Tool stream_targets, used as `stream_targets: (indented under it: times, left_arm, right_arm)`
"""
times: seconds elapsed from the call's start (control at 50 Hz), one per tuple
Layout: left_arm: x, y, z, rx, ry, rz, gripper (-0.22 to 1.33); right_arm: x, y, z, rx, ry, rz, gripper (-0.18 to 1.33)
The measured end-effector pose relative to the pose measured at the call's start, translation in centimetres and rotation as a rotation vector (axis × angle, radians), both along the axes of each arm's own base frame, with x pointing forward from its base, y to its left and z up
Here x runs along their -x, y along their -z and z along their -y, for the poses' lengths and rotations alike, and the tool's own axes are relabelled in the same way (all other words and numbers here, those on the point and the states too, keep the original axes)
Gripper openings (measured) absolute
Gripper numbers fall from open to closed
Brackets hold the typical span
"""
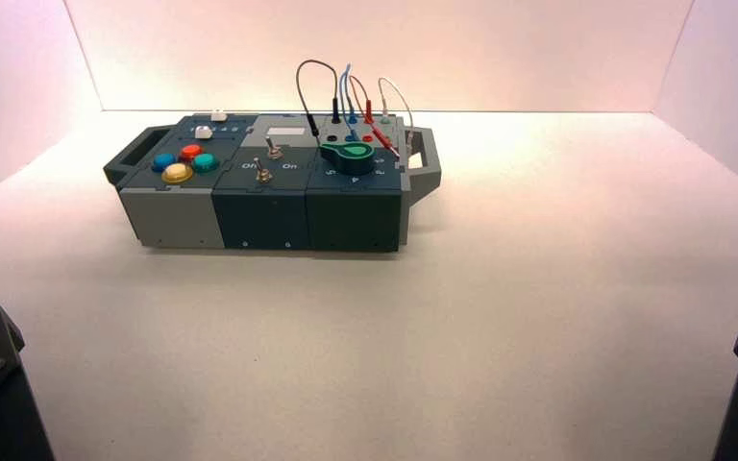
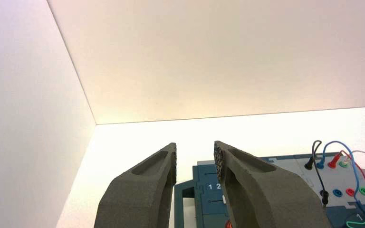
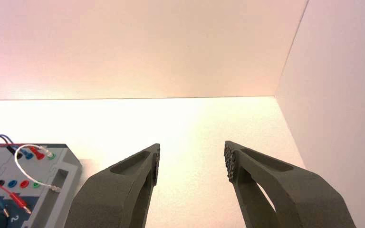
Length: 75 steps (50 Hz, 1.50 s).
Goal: Insert the black wire.
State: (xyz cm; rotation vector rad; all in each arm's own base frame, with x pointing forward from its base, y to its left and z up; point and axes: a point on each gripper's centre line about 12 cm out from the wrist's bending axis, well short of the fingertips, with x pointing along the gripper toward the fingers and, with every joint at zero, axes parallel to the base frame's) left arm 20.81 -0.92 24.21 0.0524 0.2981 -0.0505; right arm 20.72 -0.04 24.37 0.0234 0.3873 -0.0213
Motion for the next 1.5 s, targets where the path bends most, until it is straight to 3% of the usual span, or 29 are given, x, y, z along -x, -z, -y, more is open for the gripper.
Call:
stream_targets:
  times: [0.4, 0.54, 0.84, 0.98, 1.12, 1.36, 1.5]
  left_arm:
    - [0.0, 0.8, 0.3, 0.001, 0.023, -0.061, 0.89]
    - [-0.1, 1.3, 0.8, 0.003, 0.054, -0.112, 0.89]
    - [0.0, 0.5, 2.9, 0.003, 0.169, -0.171, 0.89]
    - [0.3, 0.4, 3.5, 0.001, 0.209, -0.208, 0.89]
    - [0.7, 0.5, 4.1, -0.031, 0.270, -0.276, 0.89]
    - [1.2, -0.7, 5.4, -0.065, 0.363, -0.286, 0.89]
    - [1.2, -1.0, 5.8, -0.078, 0.400, -0.322, 0.89]
  right_arm:
    - [0.1, -0.1, -0.3, -0.004, -0.011, -0.012, 1.22]
    - [0.1, -0.3, -2.1, 0.003, -0.092, -0.049, 1.23]
    - [0.4, -0.5, -7.3, 0.071, -0.328, -0.191, 1.22]
    - [0.4, -0.4, -8.0, 0.088, -0.351, -0.244, 1.23]
    - [0.6, -0.8, -8.4, 0.106, -0.368, -0.283, 1.22]
    - [1.5, -2.2, -12.1, 0.168, -0.526, -0.324, 1.22]
    - [0.9, -2.7, -13.1, 0.174, -0.550, -0.348, 1.22]
